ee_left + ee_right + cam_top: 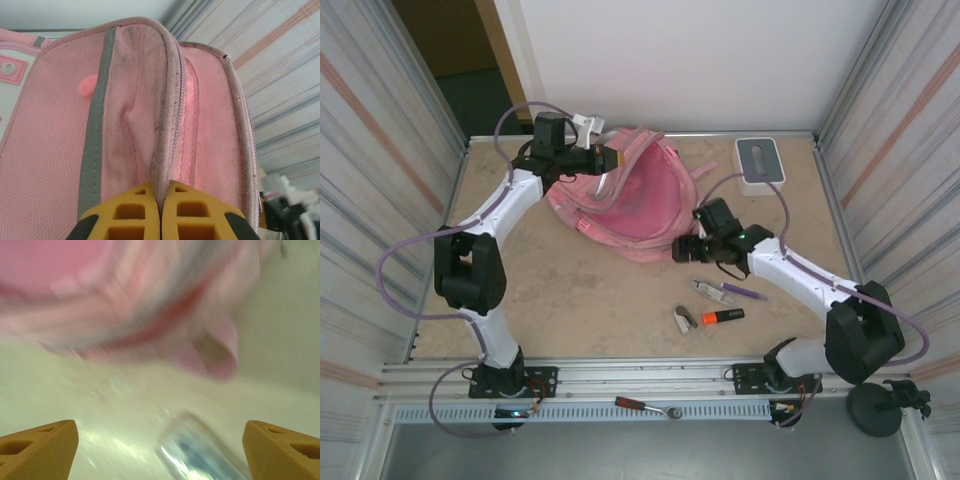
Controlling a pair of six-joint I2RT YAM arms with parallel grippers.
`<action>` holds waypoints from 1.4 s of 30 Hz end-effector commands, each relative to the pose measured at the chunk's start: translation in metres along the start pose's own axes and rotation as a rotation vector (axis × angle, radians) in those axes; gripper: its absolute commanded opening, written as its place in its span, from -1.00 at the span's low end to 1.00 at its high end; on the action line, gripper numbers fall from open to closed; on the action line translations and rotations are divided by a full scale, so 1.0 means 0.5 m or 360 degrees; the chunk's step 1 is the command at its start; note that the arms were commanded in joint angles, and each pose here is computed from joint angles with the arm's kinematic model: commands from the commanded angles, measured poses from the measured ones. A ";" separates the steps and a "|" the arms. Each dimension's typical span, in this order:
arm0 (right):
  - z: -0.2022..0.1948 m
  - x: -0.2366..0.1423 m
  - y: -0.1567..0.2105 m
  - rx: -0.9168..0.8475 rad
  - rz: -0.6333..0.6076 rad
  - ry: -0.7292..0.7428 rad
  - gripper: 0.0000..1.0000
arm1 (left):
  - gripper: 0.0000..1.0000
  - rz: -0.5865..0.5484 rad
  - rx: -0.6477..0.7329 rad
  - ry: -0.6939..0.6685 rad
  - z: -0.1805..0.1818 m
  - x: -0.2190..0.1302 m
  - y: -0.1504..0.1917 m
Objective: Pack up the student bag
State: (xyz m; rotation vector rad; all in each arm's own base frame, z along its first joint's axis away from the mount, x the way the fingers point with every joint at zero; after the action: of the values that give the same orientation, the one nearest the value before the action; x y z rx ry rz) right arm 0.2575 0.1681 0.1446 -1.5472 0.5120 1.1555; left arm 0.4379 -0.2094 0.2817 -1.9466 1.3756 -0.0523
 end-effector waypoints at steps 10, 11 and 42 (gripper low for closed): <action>-0.001 0.062 0.079 -0.0296 0.0477 0.0300 0.72 | -1.00 -0.0081 0.0145 0.0055 -0.021 -0.033 -0.019; -0.001 0.065 0.079 -0.0300 0.0487 0.0299 0.71 | -1.00 -0.0078 0.0144 0.0052 -0.019 -0.033 -0.017; 0.034 0.129 0.070 -0.0514 0.0674 0.0112 0.16 | -1.00 -0.0072 0.0140 0.0055 -0.012 -0.033 -0.016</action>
State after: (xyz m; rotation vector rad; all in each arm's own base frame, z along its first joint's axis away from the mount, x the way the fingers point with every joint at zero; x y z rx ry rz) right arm 0.2478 0.1839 0.0711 -1.7884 0.7718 1.5295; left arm 0.4358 -0.2080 0.2749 -1.9276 1.3924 -0.0758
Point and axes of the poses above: each hand's point on the last joint's axis, 136 mm out from that joint toward the fingers, its own x axis out along the fingers, its own z axis along the line the jaws close on, y = z × x, the point moved 5 cm from there along -x, back along the fingers, and after that the axes turned 14 degrees about -x, right-handed, at the moved point
